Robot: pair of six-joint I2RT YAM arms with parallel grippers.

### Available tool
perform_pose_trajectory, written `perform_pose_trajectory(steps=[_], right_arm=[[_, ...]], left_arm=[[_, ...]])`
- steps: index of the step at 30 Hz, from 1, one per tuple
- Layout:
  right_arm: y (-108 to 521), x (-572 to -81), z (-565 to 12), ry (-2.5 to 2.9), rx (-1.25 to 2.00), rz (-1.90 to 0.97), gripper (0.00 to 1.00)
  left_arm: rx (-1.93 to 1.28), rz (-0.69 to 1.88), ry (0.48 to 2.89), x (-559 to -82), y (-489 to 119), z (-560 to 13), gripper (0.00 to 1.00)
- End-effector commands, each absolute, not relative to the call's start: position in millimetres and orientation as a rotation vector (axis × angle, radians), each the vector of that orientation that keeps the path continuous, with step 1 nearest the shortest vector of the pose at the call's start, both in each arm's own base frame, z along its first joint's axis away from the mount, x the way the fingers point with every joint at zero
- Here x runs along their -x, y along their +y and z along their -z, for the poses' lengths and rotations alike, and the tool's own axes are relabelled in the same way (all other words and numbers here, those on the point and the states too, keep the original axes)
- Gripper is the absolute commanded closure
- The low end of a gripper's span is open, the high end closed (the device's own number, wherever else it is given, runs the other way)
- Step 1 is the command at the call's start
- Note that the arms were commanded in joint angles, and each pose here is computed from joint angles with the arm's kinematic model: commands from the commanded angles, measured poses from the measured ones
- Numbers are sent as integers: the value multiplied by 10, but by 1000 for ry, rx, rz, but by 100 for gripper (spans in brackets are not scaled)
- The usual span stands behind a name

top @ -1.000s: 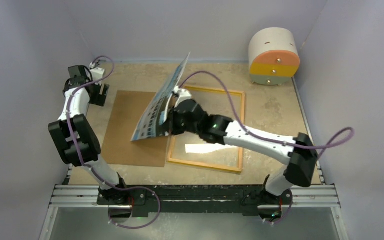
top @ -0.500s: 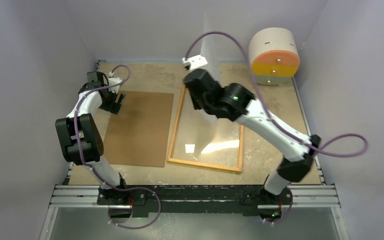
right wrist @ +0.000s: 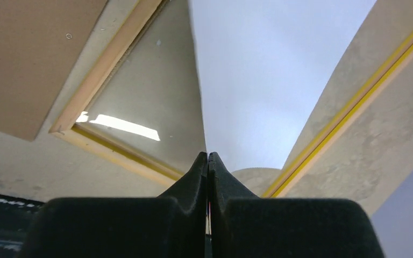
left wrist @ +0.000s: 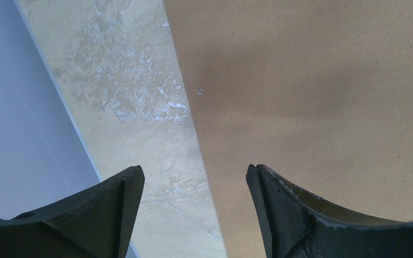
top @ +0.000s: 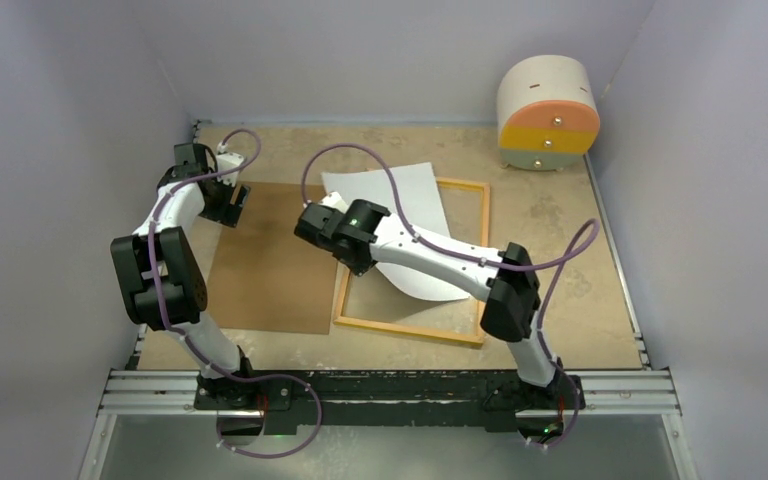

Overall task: Put the photo into the frame
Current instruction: Turn over the photo from the photo frame.

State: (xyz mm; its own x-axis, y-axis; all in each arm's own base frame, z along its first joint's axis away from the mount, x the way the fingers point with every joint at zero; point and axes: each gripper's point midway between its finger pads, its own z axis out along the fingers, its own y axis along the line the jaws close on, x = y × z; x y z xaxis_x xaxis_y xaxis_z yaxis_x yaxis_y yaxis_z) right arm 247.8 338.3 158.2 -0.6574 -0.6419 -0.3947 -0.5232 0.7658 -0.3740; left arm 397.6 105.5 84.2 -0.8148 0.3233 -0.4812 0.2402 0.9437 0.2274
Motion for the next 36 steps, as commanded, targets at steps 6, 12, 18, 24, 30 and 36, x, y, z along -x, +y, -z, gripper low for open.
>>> perform_pose_trajectory(steps=[6,12,18,24,30,36], right_arm=[[3655,-2290,-1604,2715,327,-321,100],[3587,-2053,-1396,2851,11,-404,100],[3265,-1946,-1312,2832,-366,-332,100],[3112,-2051,-1386,2694,-557,-366,100],[3028,-2253,-1403,2605,-607,-234,100],[3066,-2352,-1298,2595,-638,-147,100]], left_arm=[[-356,-223,2511,-4056,1064,-961,24],[-362,-230,2513,-4055,1071,-946,24],[-361,-223,2511,-4077,1065,-940,24],[-364,-228,2515,-4080,1075,-909,24],[-363,-224,2520,-4061,1068,-864,24],[-370,-231,2520,-4052,1073,-857,24]])
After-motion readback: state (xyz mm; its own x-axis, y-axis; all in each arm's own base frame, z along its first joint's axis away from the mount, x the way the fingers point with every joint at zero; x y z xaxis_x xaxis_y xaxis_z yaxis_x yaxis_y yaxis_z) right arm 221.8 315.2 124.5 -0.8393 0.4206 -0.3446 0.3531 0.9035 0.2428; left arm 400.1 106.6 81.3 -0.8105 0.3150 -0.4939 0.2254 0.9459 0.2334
